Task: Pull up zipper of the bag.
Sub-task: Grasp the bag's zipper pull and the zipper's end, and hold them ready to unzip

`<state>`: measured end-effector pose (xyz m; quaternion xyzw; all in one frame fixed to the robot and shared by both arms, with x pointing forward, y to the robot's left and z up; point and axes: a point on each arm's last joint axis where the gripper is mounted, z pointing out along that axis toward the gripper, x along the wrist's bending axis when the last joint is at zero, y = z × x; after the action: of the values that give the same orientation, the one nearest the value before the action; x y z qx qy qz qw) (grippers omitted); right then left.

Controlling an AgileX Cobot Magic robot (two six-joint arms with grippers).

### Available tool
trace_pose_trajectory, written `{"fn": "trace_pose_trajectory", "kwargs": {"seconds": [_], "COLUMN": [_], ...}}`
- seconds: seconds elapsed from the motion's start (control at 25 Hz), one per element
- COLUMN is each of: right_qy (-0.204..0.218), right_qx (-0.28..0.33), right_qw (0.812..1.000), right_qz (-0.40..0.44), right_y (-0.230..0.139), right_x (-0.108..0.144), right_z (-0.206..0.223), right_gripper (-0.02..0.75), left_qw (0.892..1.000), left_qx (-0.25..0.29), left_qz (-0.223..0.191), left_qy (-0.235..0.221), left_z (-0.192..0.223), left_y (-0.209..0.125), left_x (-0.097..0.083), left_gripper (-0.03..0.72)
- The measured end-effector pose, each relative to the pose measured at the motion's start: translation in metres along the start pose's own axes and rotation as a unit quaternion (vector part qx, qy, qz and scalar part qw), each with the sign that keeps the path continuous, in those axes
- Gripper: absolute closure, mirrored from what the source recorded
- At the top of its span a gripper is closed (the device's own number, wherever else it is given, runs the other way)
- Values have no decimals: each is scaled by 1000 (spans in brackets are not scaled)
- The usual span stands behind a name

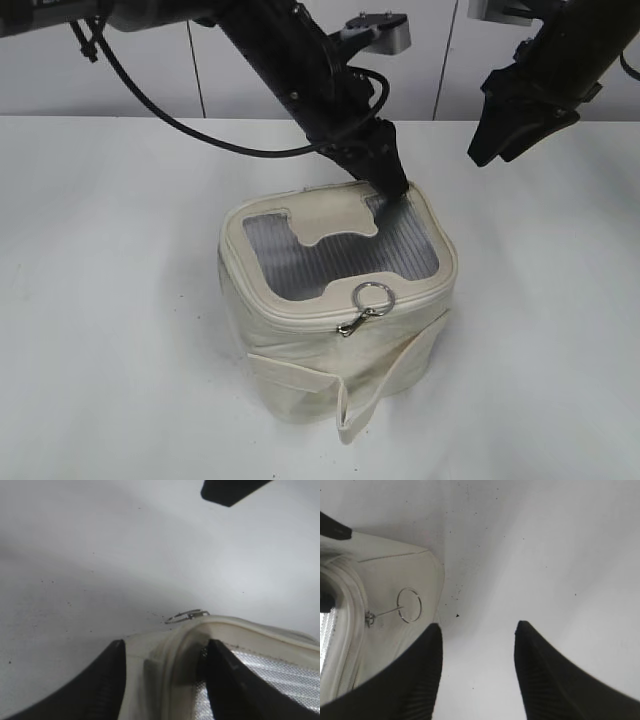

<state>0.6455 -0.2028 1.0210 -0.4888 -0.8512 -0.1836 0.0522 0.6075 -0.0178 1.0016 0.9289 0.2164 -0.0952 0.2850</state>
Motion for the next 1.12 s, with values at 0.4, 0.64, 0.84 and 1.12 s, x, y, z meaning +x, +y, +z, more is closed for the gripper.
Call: {"fn": "trace_pose_trajectory", "kwargs": {"seconds": [0.4, 0.64, 0.84, 1.12], "right_qy": [0, -4, -14, 37], "right_qx": [-1, -5, -15, -3], "right_qw": [1000, 1000, 999, 998], "right_qz": [0, 8, 35, 50], "right_y": [0, -2, -20, -57], "right_x": [0, -7, -21, -16], "right_z": [0, -5, -25, -21], "right_gripper": [363, 372, 419, 429], "left_qw": [999, 999, 999, 999], "left_qx": [6, 9, 14, 15], "left_qz": [-18, 2, 20, 20], "left_qy": [-42, -48, -42, -42], "left_z": [8, 12, 8, 8], "left_y": [-3, 0, 3, 3], "left_x": [-2, -13, -22, -22], "left_gripper": [597, 600, 601, 601]}}
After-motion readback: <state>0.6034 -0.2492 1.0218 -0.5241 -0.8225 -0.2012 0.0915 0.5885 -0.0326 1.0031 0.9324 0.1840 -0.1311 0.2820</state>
